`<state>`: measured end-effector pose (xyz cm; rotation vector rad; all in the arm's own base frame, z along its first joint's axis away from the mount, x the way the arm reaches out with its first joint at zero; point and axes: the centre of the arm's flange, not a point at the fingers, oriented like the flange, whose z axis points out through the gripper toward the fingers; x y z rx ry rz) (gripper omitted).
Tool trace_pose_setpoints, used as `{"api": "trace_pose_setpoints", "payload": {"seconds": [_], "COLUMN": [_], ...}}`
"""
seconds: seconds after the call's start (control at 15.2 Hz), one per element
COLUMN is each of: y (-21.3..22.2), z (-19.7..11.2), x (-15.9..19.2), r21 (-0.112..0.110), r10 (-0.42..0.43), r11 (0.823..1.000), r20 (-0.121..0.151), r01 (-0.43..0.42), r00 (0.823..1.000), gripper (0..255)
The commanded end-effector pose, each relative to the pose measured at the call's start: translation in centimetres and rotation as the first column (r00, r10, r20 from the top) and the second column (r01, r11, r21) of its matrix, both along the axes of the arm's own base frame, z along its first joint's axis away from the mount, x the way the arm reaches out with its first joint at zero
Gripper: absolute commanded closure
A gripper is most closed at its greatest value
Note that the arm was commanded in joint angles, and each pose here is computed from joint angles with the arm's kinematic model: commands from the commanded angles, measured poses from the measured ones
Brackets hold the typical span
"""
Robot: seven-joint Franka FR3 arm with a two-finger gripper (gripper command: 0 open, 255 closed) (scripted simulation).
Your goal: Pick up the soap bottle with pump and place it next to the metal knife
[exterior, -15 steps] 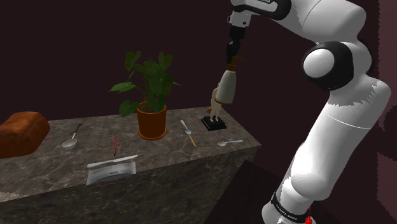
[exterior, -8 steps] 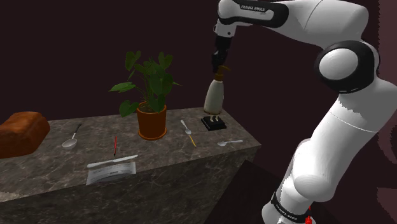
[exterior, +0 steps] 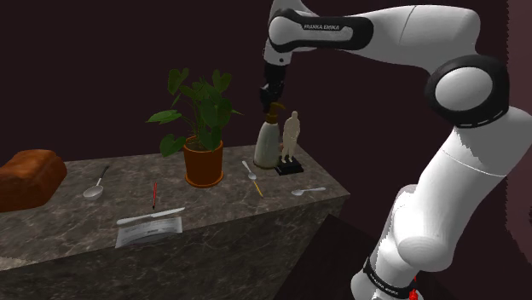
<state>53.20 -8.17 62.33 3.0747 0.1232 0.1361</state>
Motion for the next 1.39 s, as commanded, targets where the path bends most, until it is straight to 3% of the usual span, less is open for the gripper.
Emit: {"api": "trace_pose_setpoints", "payload": {"seconds": [0.0,1.12,1.32], "y": [2.1,20.5,20.7], "z": [-1.1,-12.0,-13.1], "x": [0.5,7.4,7.5], "r21": [0.0,0.0,0.0], "r10": [-0.001,-0.001,-0.001], "r11": [1.0,1.0,1.0], "r20": [0.002,0.002,0.002], "r01": [0.001,0.001,0.001], "r00": [1.0,1.0,1.0], "gripper": [255,255,255]}}
